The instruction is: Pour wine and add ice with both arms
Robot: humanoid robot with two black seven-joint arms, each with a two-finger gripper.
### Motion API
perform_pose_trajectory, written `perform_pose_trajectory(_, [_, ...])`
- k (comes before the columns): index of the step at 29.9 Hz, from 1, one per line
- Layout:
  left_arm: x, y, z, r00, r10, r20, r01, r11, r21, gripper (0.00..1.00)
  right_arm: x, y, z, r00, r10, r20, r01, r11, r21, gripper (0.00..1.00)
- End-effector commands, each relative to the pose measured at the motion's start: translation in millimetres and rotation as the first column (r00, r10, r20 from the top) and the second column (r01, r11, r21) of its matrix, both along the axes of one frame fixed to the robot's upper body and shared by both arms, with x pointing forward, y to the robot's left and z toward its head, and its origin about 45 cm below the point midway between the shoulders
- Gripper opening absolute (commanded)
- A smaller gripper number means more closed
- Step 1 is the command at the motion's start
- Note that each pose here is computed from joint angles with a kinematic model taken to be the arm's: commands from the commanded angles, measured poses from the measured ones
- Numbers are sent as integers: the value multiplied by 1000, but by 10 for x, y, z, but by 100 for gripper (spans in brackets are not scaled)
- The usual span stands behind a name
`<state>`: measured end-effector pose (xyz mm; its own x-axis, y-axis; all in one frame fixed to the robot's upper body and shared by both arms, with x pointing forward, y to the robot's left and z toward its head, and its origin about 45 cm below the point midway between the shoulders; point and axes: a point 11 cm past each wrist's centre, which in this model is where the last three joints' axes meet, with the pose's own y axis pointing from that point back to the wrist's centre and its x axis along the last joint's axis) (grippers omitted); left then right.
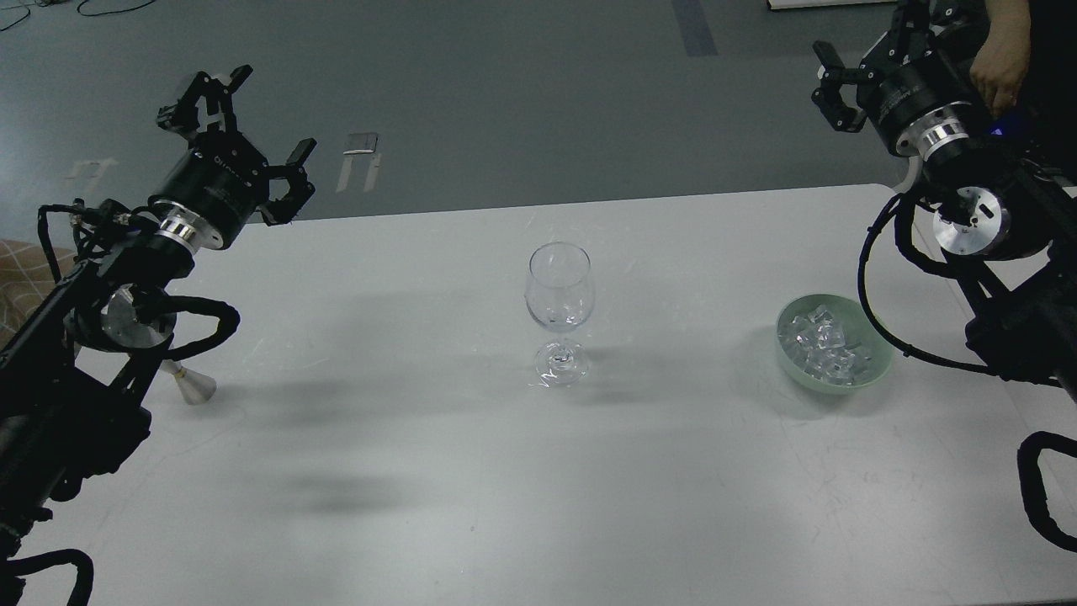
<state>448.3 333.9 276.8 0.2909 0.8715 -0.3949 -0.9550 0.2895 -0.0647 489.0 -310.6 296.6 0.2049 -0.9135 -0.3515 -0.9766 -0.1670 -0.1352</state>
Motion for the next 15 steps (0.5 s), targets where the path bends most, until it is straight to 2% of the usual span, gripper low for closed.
perform_pose_trajectory(1, [20, -53, -3, 1000, -2, -9, 2, 1000, -4, 99, -7, 18, -25, 1000, 3, -4, -3, 1000, 3, 100])
perform_pose_trajectory(15, [53, -70, 5, 999, 22, -25, -22, 1000, -17, 99, -9, 5, -33, 1000, -4, -6, 3, 1000, -6, 100])
